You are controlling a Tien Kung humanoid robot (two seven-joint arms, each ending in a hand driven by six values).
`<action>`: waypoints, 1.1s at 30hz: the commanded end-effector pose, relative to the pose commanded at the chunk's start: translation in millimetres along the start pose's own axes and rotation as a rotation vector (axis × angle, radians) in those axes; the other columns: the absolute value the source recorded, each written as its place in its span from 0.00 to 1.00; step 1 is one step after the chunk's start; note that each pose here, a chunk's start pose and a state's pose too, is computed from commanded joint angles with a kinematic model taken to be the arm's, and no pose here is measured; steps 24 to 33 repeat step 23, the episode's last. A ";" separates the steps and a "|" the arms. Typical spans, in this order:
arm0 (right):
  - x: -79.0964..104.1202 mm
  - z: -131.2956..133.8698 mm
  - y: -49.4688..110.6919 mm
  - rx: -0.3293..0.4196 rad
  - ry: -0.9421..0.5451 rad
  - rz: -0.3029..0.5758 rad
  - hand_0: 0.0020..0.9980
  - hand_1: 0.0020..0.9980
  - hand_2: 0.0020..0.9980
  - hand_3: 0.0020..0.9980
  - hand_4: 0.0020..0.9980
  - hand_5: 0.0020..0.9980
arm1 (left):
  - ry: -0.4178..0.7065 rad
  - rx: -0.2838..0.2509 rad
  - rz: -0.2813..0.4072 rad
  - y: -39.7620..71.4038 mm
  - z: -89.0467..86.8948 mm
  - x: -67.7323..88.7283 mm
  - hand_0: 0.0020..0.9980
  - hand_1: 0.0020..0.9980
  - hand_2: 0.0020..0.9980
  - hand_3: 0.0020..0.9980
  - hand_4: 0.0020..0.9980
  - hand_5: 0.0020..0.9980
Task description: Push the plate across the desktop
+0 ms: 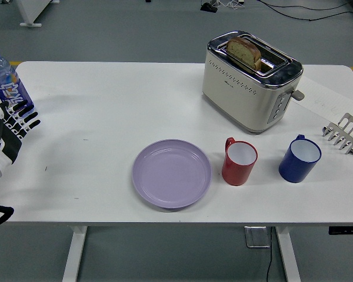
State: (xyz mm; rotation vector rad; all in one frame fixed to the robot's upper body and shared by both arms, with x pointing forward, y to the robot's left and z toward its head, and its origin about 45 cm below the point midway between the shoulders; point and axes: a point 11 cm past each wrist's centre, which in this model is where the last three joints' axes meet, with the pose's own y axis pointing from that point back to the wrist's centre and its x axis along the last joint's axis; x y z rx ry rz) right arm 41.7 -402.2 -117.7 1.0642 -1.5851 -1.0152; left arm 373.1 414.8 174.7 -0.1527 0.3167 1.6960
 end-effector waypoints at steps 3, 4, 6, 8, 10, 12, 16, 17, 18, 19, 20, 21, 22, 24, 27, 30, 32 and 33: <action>0.0 -1.4 -0.1 0.002 0.000 0.000 0.69 0.69 0.78 0.72 0.35 0.32 | 0.001 -0.003 0.002 -0.2 1.1 0.4 0.74 0.79 0.79 0.73 0.54 1.00; 0.0 -1.8 -0.1 0.003 0.000 0.000 0.69 0.69 0.78 0.72 0.35 0.32 | 0.001 -0.004 0.003 -0.2 1.2 0.6 0.74 0.79 0.79 0.73 0.54 1.00; 0.1 -2.1 -0.1 0.004 -0.001 0.001 0.69 0.69 0.78 0.72 0.35 0.32 | 0.001 -0.004 0.003 -0.1 1.3 0.8 0.74 0.79 0.79 0.73 0.54 1.00; 0.3 -2.8 -0.2 0.005 -0.001 0.001 0.69 0.69 0.78 0.72 0.35 0.32 | 0.002 -0.003 0.005 0.2 1.0 1.4 0.74 0.79 0.79 0.73 0.54 1.00; 0.3 -3.2 -0.2 0.006 0.000 0.001 0.69 0.69 0.78 0.72 0.35 0.32 | 0.002 -0.004 0.006 0.3 0.8 1.6 0.74 0.79 0.79 0.73 0.54 1.00; 0.3 -3.3 -0.2 0.006 -0.001 0.001 0.69 0.69 0.78 0.72 0.35 0.32 | 0.003 -0.004 0.005 0.2 0.8 1.2 0.74 0.79 0.79 0.73 0.54 1.00; 0.5 -3.6 -0.2 0.006 0.000 0.002 0.69 0.69 0.78 0.72 0.35 0.32 | 0.003 -0.006 0.004 -0.2 1.4 0.9 0.74 0.79 0.79 0.73 0.54 1.00; 0.6 -3.7 -0.2 0.006 0.000 0.002 0.69 0.69 0.78 0.72 0.35 0.32 | 0.003 -0.006 0.004 -0.2 1.4 1.0 0.74 0.79 0.79 0.73 0.54 1.00; 0.7 -3.8 -0.2 0.007 0.000 0.002 0.69 0.69 0.78 0.72 0.35 0.32 | 0.002 -0.006 0.004 -0.2 1.5 1.0 0.74 0.79 0.79 0.72 0.54 1.00; 0.6 -3.9 -0.2 0.007 0.000 0.002 0.69 0.69 0.78 0.72 0.35 0.32 | 0.002 -0.006 0.004 -0.3 1.5 1.1 0.74 0.79 0.79 0.72 0.54 1.00; 0.5 -4.0 -0.2 0.007 0.000 0.002 0.69 0.69 0.78 0.72 0.35 0.32 | 0.001 -0.006 0.004 -0.3 1.6 1.2 0.74 0.79 0.79 0.72 0.54 1.00; 0.4 -4.1 -0.2 0.007 0.000 0.002 0.69 0.69 0.78 0.72 0.35 0.32 | 0.002 -0.006 0.005 -0.4 1.6 1.7 0.74 0.79 0.79 0.72 0.54 1.00; 0.4 -4.2 -0.2 0.007 0.000 0.002 0.69 0.69 0.78 0.72 0.35 0.32 | 0.002 -0.006 0.006 -0.4 1.6 2.0 0.74 0.79 0.79 0.72 0.54 1.00; 0.3 -4.4 -0.2 0.008 0.000 0.002 0.69 0.69 0.78 0.72 0.35 0.32 | 0.002 -0.005 0.009 -0.4 1.3 2.7 0.74 0.79 0.79 0.72 0.54 1.00; 0.3 -4.4 -0.2 0.008 0.000 0.002 0.69 0.69 0.78 0.72 0.35 0.32 | 0.002 -0.005 0.009 -0.4 1.3 2.7 0.74 0.79 0.79 0.72 0.54 1.00; 0.3 -4.4 -0.2 0.008 0.000 0.002 0.69 0.69 0.78 0.72 0.35 0.32 | 0.002 -0.005 0.009 -0.4 1.3 2.7 0.74 0.79 0.79 0.72 0.54 1.00; 0.3 -4.4 -0.2 0.008 0.000 0.002 0.69 0.69 0.78 0.72 0.35 0.32 | 0.002 -0.005 0.009 -0.4 1.3 2.7 0.74 0.79 0.79 0.72 0.54 1.00; 0.3 -4.4 -0.2 0.008 0.000 0.002 0.69 0.69 0.78 0.72 0.35 0.32 | 0.002 -0.005 0.009 -0.4 1.3 2.7 0.74 0.79 0.79 0.72 0.54 1.00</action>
